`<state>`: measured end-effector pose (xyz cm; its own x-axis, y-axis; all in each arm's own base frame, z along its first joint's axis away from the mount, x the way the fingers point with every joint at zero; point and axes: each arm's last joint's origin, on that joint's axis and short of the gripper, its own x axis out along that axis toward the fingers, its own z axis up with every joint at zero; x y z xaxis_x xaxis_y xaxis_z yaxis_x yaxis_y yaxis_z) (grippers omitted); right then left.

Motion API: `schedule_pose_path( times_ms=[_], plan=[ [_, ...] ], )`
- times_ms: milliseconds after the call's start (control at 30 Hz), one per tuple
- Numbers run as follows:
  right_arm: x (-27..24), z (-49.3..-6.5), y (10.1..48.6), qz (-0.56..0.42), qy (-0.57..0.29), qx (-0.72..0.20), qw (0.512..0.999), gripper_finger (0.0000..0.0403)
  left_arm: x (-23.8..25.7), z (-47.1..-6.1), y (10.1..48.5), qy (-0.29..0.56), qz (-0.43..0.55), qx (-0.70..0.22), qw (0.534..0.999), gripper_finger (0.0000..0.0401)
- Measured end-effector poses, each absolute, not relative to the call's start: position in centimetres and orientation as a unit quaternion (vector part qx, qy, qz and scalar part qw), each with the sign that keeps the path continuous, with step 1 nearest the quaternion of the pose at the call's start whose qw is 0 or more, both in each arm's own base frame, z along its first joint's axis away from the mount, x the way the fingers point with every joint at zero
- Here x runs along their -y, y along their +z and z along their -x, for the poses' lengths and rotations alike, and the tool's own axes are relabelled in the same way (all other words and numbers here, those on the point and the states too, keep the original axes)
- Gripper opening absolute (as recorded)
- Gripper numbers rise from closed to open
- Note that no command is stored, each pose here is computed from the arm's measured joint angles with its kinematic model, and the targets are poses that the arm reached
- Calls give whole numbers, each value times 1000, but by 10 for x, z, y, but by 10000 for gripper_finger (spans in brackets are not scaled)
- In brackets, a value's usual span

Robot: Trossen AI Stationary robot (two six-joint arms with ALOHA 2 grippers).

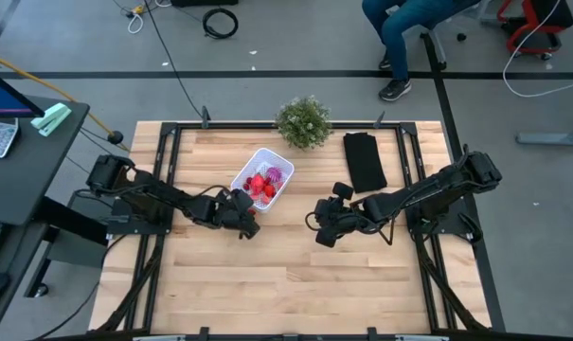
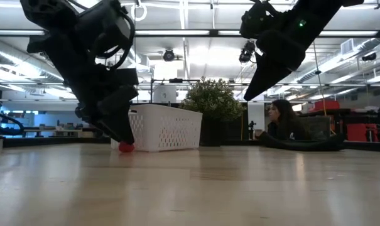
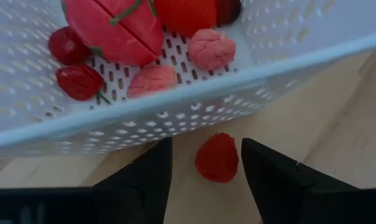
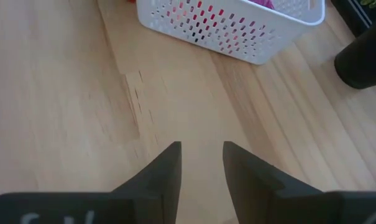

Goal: Pick and placing Produce into tupperware
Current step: Put the red raspberry into the white basket

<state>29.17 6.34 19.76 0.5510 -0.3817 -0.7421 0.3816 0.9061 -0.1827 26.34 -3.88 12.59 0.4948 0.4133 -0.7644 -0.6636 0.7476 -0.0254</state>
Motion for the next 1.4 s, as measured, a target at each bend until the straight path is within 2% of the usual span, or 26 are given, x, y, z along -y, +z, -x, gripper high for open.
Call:
schedule_pose_path(
  times_ms=[500,600,833,1133,1400],
  plan=[
    [-64,-293,198,-2,-216,-417,883,123,46,-267,107,329,160,-396,842,179],
    [-64,-293,198,-2,-217,-417,883,123,46,-268,107,328,162,-394,843,164],
    [-64,-293,198,-2,-216,-417,883,123,51,-266,107,321,157,-396,846,100],
    [-64,-293,198,-2,-216,-417,883,123,67,-262,116,289,189,-389,854,108],
    [-64,-293,198,-4,-216,-415,884,123,86,-261,150,221,219,-317,896,98]
  ],
)
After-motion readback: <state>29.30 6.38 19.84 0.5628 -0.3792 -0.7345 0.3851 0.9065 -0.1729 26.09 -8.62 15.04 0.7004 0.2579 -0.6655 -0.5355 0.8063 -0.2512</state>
